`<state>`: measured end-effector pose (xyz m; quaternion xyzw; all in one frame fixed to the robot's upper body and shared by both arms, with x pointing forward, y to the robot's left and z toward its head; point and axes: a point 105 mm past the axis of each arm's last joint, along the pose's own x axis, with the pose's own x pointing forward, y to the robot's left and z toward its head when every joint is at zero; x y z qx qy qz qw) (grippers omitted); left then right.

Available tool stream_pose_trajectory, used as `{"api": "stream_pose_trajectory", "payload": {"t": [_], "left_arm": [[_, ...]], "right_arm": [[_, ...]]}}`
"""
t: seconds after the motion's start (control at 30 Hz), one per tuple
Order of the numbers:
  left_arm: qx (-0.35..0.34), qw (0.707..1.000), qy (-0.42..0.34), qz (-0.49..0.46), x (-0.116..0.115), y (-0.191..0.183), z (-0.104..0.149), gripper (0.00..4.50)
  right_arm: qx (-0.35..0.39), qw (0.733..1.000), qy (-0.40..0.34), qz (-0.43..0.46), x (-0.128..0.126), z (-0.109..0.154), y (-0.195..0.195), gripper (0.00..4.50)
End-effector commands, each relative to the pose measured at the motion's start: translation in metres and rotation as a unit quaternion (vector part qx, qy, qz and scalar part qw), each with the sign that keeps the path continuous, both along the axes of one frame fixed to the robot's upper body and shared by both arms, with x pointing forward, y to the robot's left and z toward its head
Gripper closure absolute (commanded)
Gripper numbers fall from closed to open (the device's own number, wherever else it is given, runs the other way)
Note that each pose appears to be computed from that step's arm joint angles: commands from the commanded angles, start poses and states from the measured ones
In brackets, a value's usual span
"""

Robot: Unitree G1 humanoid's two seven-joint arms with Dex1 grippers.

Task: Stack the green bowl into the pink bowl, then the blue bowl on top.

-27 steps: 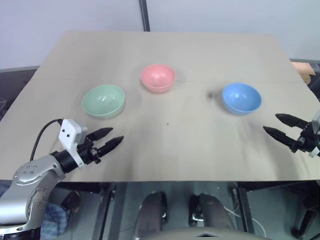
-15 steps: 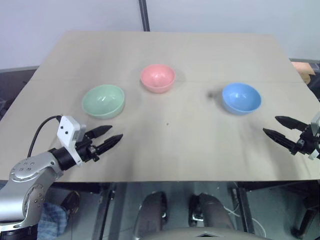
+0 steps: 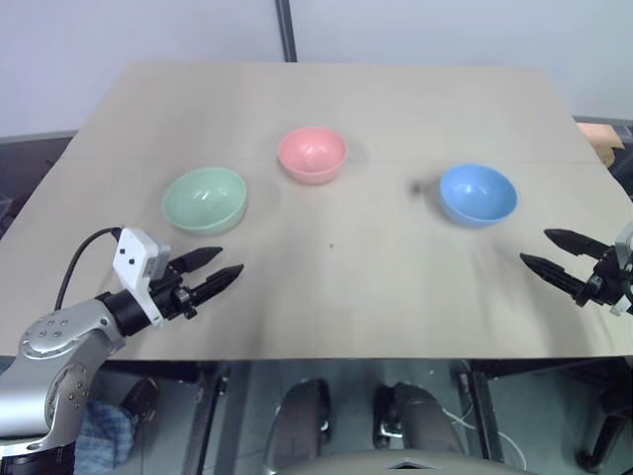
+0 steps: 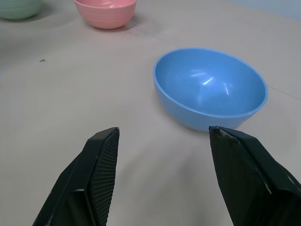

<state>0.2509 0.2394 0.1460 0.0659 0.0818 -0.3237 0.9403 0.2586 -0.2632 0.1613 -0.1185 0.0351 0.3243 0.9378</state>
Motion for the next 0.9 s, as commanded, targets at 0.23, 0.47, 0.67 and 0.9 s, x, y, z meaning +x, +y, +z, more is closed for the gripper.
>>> {"api": "stream_pose_trajectory", "payload": {"t": [0.23,0.47,0.67,0.9], "left_arm": [[0.006,0.999,-0.047,0.002,0.005,0.001,0.016,1.68],[0.004,0.996,-0.092,0.003,0.016,-0.002,0.029,1.68],[0.098,0.988,-0.123,-0.016,0.064,-0.013,0.034,1.68],[0.154,0.969,-0.178,-0.072,0.131,-0.052,0.056,1.68]], "right_arm": [[0.037,0.995,-0.078,0.041,-0.007,0.033,0.016,1.17],[0.053,0.991,-0.105,0.057,-0.008,0.047,0.025,1.17],[0.064,0.991,-0.102,0.065,-0.006,0.048,0.03,1.17],[0.063,0.99,-0.099,0.079,-0.007,0.047,0.034,1.17]]}}
